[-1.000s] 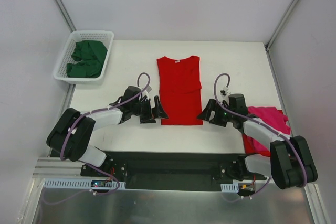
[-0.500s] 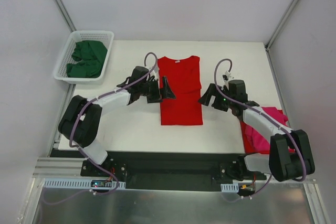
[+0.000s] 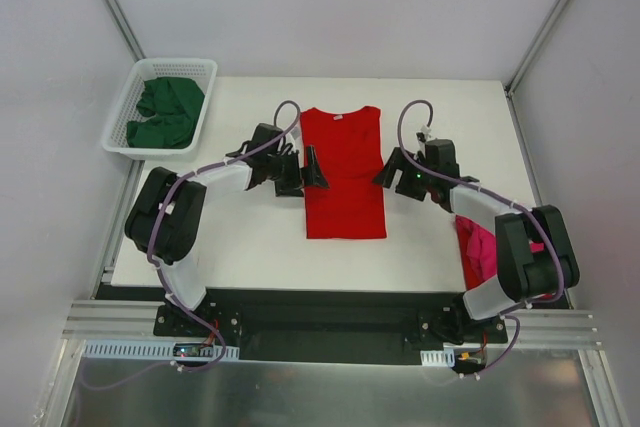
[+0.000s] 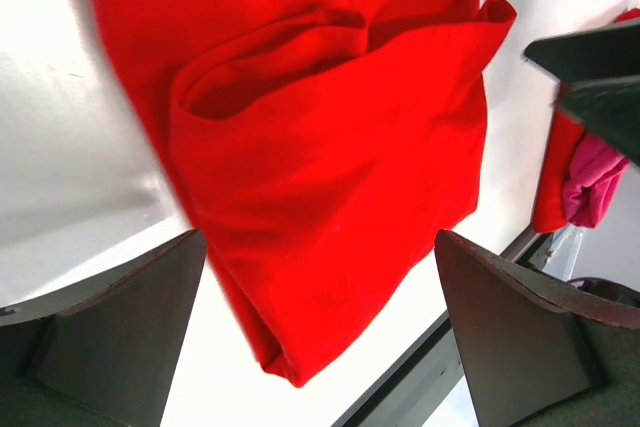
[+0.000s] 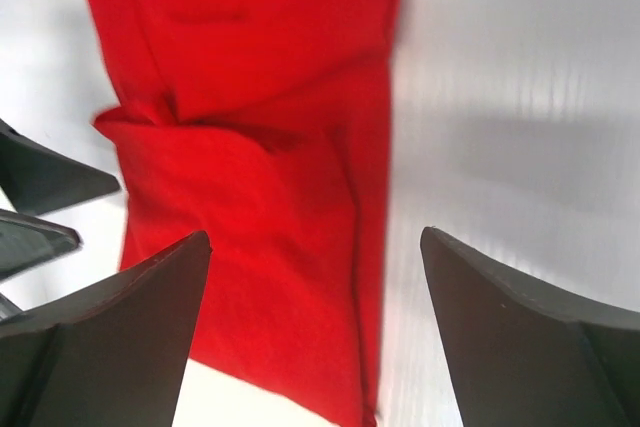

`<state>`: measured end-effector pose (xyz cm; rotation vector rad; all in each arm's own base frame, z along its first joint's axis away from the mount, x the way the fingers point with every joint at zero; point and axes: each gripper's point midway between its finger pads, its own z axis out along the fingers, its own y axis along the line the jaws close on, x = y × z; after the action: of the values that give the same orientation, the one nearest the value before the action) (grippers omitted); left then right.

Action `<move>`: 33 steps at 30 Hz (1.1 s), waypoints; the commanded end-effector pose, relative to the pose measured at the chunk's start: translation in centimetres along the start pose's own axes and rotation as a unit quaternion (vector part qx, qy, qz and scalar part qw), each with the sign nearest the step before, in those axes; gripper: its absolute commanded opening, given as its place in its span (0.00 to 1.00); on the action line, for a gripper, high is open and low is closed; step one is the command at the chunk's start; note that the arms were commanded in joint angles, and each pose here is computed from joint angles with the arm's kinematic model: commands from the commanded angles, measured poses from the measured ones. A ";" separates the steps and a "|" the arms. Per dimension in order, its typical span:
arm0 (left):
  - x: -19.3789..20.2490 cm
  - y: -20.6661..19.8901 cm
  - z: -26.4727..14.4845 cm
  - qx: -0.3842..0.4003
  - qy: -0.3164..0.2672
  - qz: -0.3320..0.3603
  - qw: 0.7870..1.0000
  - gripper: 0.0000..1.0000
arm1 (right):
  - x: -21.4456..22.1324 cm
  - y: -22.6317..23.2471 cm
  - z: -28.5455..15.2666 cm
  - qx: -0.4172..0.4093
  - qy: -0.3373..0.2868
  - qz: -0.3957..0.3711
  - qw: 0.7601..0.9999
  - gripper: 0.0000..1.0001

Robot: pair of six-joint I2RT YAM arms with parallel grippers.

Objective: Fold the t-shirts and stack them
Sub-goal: Fold the folded rectangular tshirt in 1/3 of the way

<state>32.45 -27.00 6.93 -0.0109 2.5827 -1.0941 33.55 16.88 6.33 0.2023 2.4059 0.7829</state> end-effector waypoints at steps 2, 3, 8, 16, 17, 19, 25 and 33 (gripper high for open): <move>-2.2 -0.9 -1.5 0.005 -0.026 0.029 0.999 0.99 | -4.3 3.1 0.7 -0.029 -0.043 -0.026 0.998 0.88; -2.2 -0.7 -1.3 0.003 -0.025 0.030 0.999 0.99 | -4.2 2.9 1.1 -0.025 -0.038 -0.025 0.999 0.88; -2.7 -0.1 -0.5 -0.005 -0.023 0.036 0.999 1.00 | -3.8 3.2 2.6 -0.022 -0.031 -0.044 0.998 0.83; -3.0 0.5 0.6 -0.008 -0.015 0.036 0.999 0.99 | -3.1 3.4 4.2 -0.029 -0.019 -0.051 0.998 0.79; -3.0 0.5 0.7 -0.008 -0.014 0.036 0.999 0.99 | -2.9 3.4 4.5 -0.028 -0.016 -0.052 0.998 0.79; -2.9 0.8 1.0 -0.009 -0.011 0.036 0.999 0.99 | -2.9 3.5 4.6 -0.029 -0.015 -0.054 0.998 0.79; -3.1 1.1 1.5 -0.011 -0.010 0.038 0.999 0.99 | -3.1 3.9 5.0 -0.032 -0.016 -0.059 0.998 0.77; -3.6 0.4 1.8 0.005 -0.009 0.033 0.999 0.93 | -2.8 3.9 5.5 -0.032 -0.009 -0.060 0.998 0.73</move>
<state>35.43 -26.76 5.20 0.0345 2.5886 -1.0354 37.51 21.21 5.10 0.0783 2.4060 0.7924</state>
